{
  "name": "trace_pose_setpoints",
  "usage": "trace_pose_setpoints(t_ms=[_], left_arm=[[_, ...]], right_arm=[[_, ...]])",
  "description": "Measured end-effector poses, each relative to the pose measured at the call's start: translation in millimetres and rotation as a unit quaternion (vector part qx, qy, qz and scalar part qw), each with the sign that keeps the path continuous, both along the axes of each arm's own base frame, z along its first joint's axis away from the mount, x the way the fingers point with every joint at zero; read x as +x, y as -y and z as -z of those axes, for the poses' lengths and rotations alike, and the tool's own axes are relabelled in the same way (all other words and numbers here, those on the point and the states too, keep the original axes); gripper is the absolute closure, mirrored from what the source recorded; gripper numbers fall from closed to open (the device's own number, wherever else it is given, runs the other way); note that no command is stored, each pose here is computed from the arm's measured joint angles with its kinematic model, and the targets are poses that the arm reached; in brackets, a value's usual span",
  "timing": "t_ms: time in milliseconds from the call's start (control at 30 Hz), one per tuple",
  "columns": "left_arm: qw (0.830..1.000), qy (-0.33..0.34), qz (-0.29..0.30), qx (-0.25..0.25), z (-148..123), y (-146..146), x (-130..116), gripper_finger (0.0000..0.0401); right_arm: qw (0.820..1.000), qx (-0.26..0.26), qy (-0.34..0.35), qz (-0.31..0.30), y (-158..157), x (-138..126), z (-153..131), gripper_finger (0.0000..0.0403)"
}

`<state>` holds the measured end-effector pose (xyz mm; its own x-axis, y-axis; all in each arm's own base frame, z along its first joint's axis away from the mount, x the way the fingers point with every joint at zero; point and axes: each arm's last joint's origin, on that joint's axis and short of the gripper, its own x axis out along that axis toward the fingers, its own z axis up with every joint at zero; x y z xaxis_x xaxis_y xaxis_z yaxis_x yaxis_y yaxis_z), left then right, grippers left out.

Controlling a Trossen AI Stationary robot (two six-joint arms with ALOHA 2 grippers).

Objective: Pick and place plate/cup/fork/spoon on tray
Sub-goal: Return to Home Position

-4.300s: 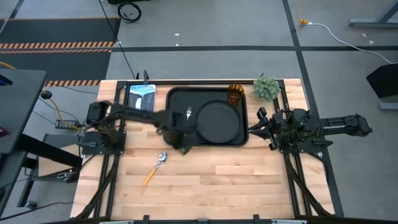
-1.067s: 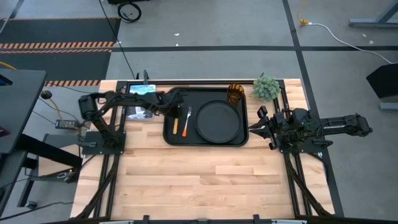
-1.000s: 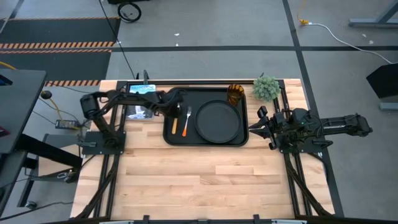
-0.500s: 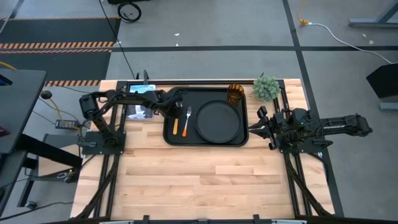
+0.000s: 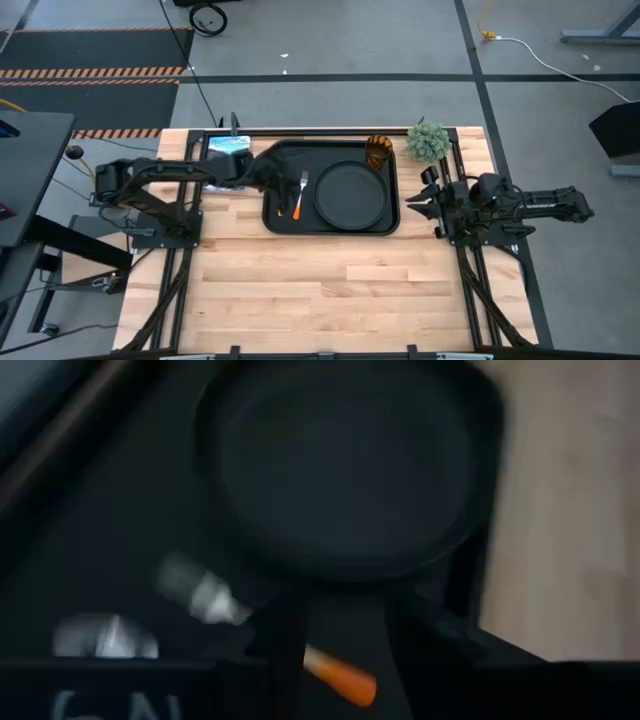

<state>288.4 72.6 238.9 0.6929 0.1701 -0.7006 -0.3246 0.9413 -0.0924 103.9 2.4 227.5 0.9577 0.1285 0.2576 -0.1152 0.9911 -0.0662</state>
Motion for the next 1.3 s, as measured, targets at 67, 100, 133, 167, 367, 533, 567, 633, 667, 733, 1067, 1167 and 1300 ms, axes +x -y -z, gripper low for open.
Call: trace_pose_setpoints(t_ms=[67, 100, 133, 167, 367, 533, 567, 633, 667, 733, 1067, 1167, 1300], left_arm=[[0.998, 0.019, 0.049, 0.04, -5.6, 10.3, 4.4, 0.0259], [0.996, 0.028, 0.069, 0.057, -7.5, 14.7, 7.0, 0.0259], [0.993, 0.033, 0.085, 0.071, -9.7, 18.5, 7.3, 0.0259], [0.991, 0.033, 0.099, 0.083, -11.7, 21.5, 6.4, 0.0259], [0.982, 0.033, 0.125, 0.141, -31.7, 28.4, -11.0, 0.026], [0.978, 0.075, 0.136, 0.142, -58.9, 33.4, -35.1, 0.026], [0.978, 0.081, 0.139, 0.134, -62.6, 34.7, -39.9, 0.026], [0.976, 0.106, 0.147, 0.12, -71.6, 39.1, -48.3, 0.026], [0.975, 0.115, 0.152, 0.11, -72.9, 42.1, -53.3, 0.026], [0.971, 0.146, 0.164, 0.093, -73.3, 50.2, -61.2, 0.026], [0.954, 0.214, 0.207, 0.026, -45.4, 85.8, -112.6, 0.026], [0.943, 0.25, 0.216, 0.021, -40.3, 91.3, -131.0, 0.026], [0.934, 0.289, 0.209, 0.024, -33.5, 92.3, -151.0, 0.026]], right_arm=[[1.0, 0.005, -0.011, 0.007, 0.4, 0.6, 1.9, 0.0339], [1.0, 0.01, -0.015, 0.012, 0.8, 0.8, 2.7, 0.0339], [1.0, 0.018, -0.02, 0.017, 1.2, 0.8, 3.4, 0.0339], [0.999, 0.027, -0.023, 0.022, 1.7, 0.9, 3.9, 0.0339], [0.992, 0.083, -0.073, 0.057, 4.2, 2.1, 13.3, 0.0339], [0.987, 0.103, -0.077, 0.096, 6.7, 2.2, 14.8, 0.0339], [0.987, 0.104, -0.071, 0.096, 6.8, 2.0, 13.6, 0.0339], [0.988, 0.104, -0.066, 0.095, 6.7, 1.7, 12.5, 0.0339], [0.987, 0.105, -0.069, 0.095, 6.7, 1.8, 13.1, 0.0339], [0.986, 0.116, -0.073, 0.099, 7.0, 1.9, 14.0, 0.0339], [0.967, 0.186, -0.045, 0.17, 12.0, 1.3, 11.4, 0.0339], [0.967, 0.184, -0.046, 0.17, 12.0, 1.4, 11.5, 0.0339], [0.968, 0.184, -0.042, 0.167, 11.9, 1.3, 10.8, 0.0339]])
